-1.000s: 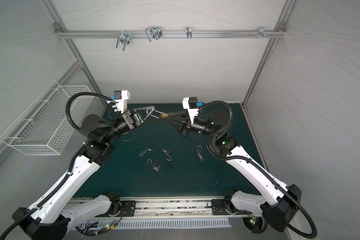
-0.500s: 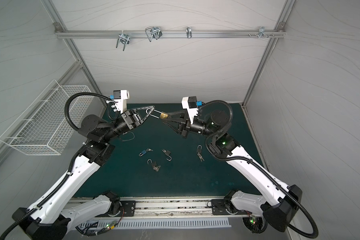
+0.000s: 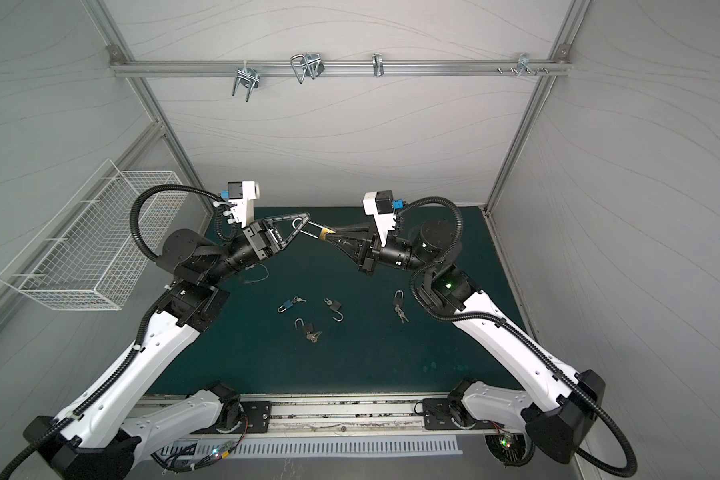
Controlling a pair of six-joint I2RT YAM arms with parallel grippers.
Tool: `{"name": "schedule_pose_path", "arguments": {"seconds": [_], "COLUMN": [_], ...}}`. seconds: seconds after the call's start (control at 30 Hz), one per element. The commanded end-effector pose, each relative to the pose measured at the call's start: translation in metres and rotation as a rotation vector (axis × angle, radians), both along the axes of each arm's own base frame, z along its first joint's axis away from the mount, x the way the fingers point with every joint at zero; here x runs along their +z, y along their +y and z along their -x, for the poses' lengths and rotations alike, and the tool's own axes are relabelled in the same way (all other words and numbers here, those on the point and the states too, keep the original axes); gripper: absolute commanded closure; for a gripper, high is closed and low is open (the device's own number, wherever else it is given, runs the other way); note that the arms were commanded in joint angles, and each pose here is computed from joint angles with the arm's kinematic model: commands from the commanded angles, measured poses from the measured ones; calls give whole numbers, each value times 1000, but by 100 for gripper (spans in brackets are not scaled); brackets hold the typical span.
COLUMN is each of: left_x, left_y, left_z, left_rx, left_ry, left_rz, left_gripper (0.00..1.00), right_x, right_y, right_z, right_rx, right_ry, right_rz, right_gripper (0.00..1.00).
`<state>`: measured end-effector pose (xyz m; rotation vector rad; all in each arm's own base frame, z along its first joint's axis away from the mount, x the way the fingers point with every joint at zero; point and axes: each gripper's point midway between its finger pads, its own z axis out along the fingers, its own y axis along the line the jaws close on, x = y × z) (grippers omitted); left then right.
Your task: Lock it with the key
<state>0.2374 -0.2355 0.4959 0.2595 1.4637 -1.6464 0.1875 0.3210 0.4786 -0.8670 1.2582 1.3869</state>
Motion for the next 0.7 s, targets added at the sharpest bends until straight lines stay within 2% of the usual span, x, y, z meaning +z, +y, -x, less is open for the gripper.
{"name": "schedule_pose_path", "arguments": {"seconds": [0.0,0.27,0.67], "left_x": [25,37,30], "left_y": [0,2,-6], "left_z": [29,47,48], "left_rx": [-63,-83,-100], "left_ry": [-135,-219,-201], "left_rz": [-27,-65,-61], "left_gripper": [100,100,100], "right_x": [27,42,42], "right_y": [-8,-6,-3], "right_z": [14,28,23], "right_rx": [55,210,170], "right_ry": [75,249,208], "right_rz": [-43,-88,-80], "right_gripper": [100,100,100]}}
